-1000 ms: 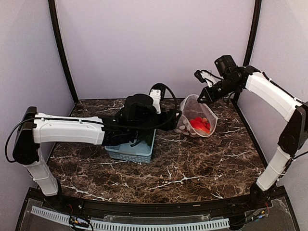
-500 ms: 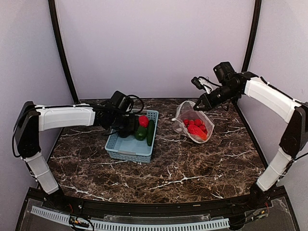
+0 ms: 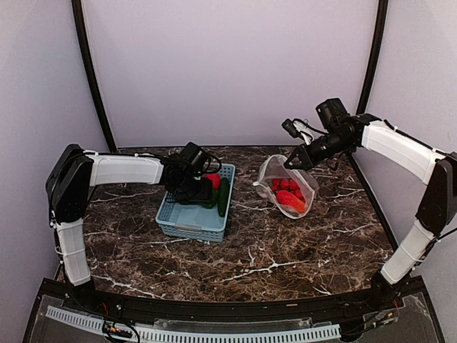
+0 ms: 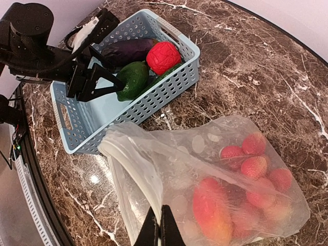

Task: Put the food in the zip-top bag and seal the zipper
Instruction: Pick up the fake fruit from the bin.

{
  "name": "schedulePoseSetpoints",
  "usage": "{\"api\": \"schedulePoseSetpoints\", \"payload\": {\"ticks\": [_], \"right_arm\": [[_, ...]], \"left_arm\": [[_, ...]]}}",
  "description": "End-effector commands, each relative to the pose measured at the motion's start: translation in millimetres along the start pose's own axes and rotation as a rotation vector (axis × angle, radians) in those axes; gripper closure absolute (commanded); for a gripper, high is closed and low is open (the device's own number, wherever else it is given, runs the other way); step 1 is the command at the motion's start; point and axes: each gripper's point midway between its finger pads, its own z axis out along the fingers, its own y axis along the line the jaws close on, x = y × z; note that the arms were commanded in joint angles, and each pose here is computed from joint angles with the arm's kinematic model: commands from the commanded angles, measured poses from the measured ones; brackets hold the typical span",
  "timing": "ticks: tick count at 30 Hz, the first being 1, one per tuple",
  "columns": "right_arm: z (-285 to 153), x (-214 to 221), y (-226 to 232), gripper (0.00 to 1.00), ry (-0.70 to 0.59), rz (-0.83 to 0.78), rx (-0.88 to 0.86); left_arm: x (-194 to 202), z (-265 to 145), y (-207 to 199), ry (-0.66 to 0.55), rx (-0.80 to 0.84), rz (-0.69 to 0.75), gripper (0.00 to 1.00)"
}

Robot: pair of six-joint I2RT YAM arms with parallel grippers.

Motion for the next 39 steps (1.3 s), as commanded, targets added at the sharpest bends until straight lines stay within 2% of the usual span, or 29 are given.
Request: {"api": "schedulePoseSetpoints", "payload": {"ticks": [1, 17, 19, 20, 22, 28, 32, 39], "right_arm": [[-7, -13, 11, 1.00, -0.056, -0.042, -0.023], [-6, -10, 11, 1.00, -0.048, -0.030, -0.028], [-7, -10, 12, 1.00, -0.047, -0.029, -0.028], [-7, -10, 12, 1.00, -0.046, -0.027, -0.030], [-8, -10, 12, 1.00, -0.047, -0.027, -0.029], [-9, -10, 13, 1.00, -0.049, -0.029, -0.028], [-9, -10, 13, 1.00, -0.048, -0.029, -0.027], [-9, -9, 11, 1.00, -0.046, -0.031, -0.019]], "left_arm": [[-12, 3, -5, -0.009, 0.017, -0.040, 0.35], [-12, 31, -8, 0.032, 0.045, -0.087, 0.34], [-10, 36, -7, 0.042, 0.040, -0.090, 0.31], [-11, 38, -6, 0.043, 0.038, -0.090, 0.24], [-12, 41, -5, 0.043, 0.026, -0.089, 0.21], [-13, 45, -4, 0.034, 0.019, -0.092, 0.27], [-14, 41, -6, 0.042, 0.025, -0.088, 0.34], [-27, 14, -8, -0.013, 0.048, -0.065, 0.41]]}}
